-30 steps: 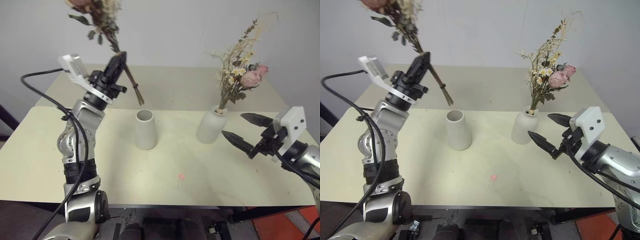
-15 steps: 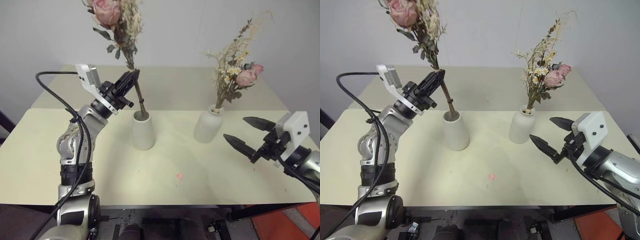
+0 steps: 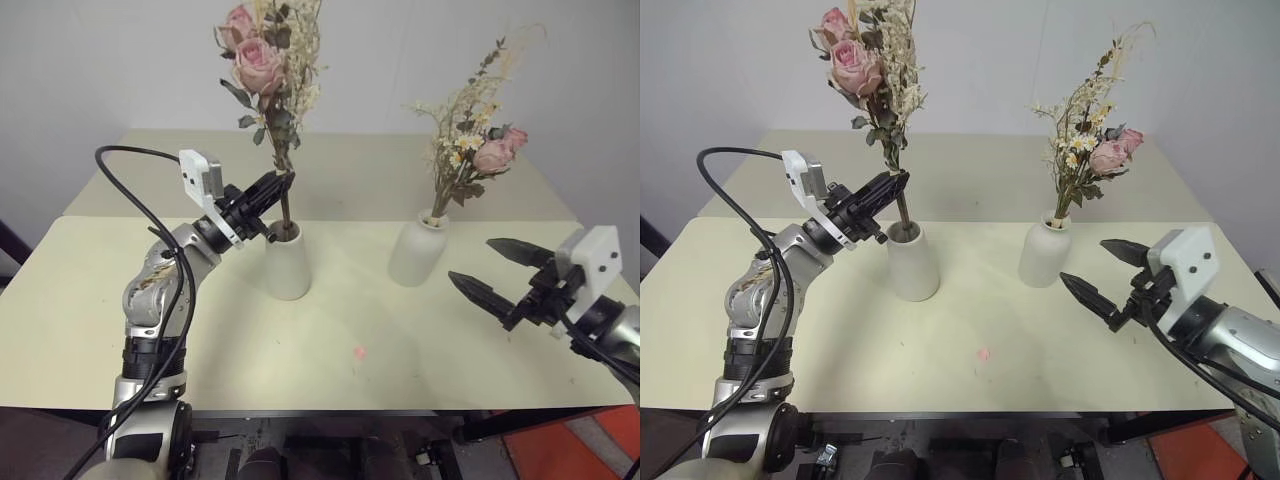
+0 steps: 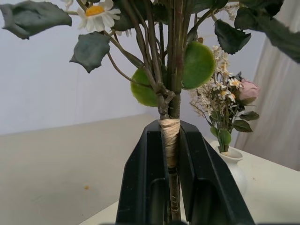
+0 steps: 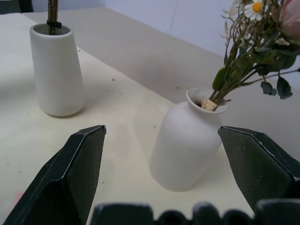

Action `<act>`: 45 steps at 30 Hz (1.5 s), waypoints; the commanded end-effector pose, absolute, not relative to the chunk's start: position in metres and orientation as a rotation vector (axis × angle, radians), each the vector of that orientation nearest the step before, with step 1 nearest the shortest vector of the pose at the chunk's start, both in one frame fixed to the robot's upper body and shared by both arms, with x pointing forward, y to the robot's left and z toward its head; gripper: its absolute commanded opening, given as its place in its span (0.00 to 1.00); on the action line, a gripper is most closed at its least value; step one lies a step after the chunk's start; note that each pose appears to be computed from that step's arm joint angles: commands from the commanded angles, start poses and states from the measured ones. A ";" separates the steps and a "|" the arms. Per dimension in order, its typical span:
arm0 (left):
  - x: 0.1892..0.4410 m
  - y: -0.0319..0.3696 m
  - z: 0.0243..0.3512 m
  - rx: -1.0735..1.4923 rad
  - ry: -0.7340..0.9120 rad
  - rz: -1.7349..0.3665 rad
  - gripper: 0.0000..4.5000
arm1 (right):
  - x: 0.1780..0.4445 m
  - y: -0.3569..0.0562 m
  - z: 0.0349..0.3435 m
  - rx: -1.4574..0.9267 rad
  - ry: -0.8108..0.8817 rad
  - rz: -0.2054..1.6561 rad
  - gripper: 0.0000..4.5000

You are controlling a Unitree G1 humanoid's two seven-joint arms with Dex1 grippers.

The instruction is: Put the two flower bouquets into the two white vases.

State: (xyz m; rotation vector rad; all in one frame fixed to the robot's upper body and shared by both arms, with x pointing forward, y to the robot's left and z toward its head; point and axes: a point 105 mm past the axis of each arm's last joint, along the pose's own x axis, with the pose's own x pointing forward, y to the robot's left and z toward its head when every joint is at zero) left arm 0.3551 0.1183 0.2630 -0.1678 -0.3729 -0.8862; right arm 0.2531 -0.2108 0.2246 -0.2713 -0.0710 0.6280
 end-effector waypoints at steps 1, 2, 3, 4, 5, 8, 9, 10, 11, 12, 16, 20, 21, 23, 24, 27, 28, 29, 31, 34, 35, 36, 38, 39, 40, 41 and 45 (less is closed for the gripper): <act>0.346 0.116 0.271 -0.148 -0.419 -0.931 0.35 | 0.241 -0.208 0.241 -0.290 -0.120 0.674 1.00; 0.345 0.115 0.270 -0.141 -0.421 -0.936 0.42 | 0.240 -0.208 0.241 -0.296 -0.125 0.684 1.00; 0.345 0.115 0.270 -0.133 -0.422 -0.938 0.49 | 0.239 -0.208 0.242 -0.300 -0.129 0.689 1.00; 0.345 0.116 0.269 -0.130 -0.422 -0.937 0.57 | 0.239 -0.208 0.242 -0.299 -0.130 0.693 1.00; 0.346 0.116 0.268 -0.127 -0.422 -0.935 0.65 | 0.239 -0.208 0.241 -0.301 -0.129 0.698 1.00; 0.343 0.119 0.268 -0.109 -0.425 -0.942 0.85 | 0.239 -0.208 0.241 -0.304 -0.126 0.709 1.00; 0.341 0.120 0.268 -0.091 -0.426 -0.954 0.92 | 0.238 -0.207 0.240 -0.303 -0.126 0.713 1.00; 0.338 0.120 0.267 -0.079 -0.422 -0.972 0.99 | 0.238 -0.207 0.241 -0.307 -0.132 0.715 1.00; 0.335 0.120 0.267 -0.067 -0.415 -0.995 1.00 | 0.238 -0.207 0.240 -0.300 -0.129 0.727 1.00; 0.332 0.120 0.267 -0.057 -0.410 -1.014 1.00 | 0.238 -0.206 0.241 -0.300 -0.128 0.734 1.00; 0.328 0.124 0.262 0.022 -0.380 -1.017 1.00 | 0.239 -0.206 0.241 -0.304 -0.136 0.749 1.00; 0.325 0.126 0.265 0.059 -0.354 -1.036 1.00 | 0.242 -0.206 0.240 -0.324 -0.130 0.746 1.00; 0.322 0.127 0.266 0.058 -0.350 -1.054 1.00 | 0.242 -0.206 0.240 -0.331 -0.130 0.744 1.00; 0.319 0.132 0.269 0.051 -0.312 -1.068 1.00 | 0.243 -0.207 0.241 -0.332 -0.130 0.743 1.00; 0.318 0.140 0.267 0.116 -0.278 -1.050 1.00 | 0.243 -0.207 0.241 -0.334 -0.129 0.739 1.00; 0.309 0.159 0.264 0.268 -0.217 -1.038 1.00 | 0.241 -0.209 0.242 -0.337 -0.123 0.738 1.00; 0.304 0.165 0.266 0.301 -0.211 -1.048 1.00 | 0.240 -0.210 0.242 -0.337 -0.120 0.741 1.00; 0.299 0.175 0.271 0.323 -0.193 -1.045 1.00 | 0.239 -0.211 0.241 -0.337 -0.117 0.744 1.00; 0.291 0.191 0.278 0.371 -0.163 -1.027 1.00 | 0.237 -0.213 0.241 -0.341 -0.117 0.754 1.00; 0.286 0.209 0.289 0.445 -0.178 -0.970 1.00 | 0.236 -0.215 0.241 -0.351 -0.121 0.769 1.00; 0.286 0.212 0.296 0.422 -0.207 -0.954 1.00 | 0.237 -0.215 0.241 -0.352 -0.123 0.771 1.00; 0.285 0.214 0.300 0.400 -0.226 -0.946 1.00 | 0.238 -0.215 0.241 -0.353 -0.125 0.773 1.00; 0.284 0.218 0.311 0.367 -0.281 -0.918 1.00 | 0.241 -0.214 0.239 -0.354 -0.120 0.771 1.00; 0.283 0.219 0.315 0.353 -0.301 -0.910 1.00 | 0.243 -0.213 0.238 -0.355 -0.118 0.771 1.00; 0.280 0.220 0.318 0.345 -0.328 -0.909 1.00 | 0.244 -0.213 0.238 -0.355 -0.117 0.771 1.00; 0.278 0.221 0.321 0.328 -0.339 -0.911 1.00 | 0.245 -0.212 0.237 -0.355 -0.116 0.771 1.00; 0.270 0.226 0.316 0.375 -0.293 -0.914 1.00 | 0.246 -0.213 0.237 -0.364 -0.113 0.766 1.00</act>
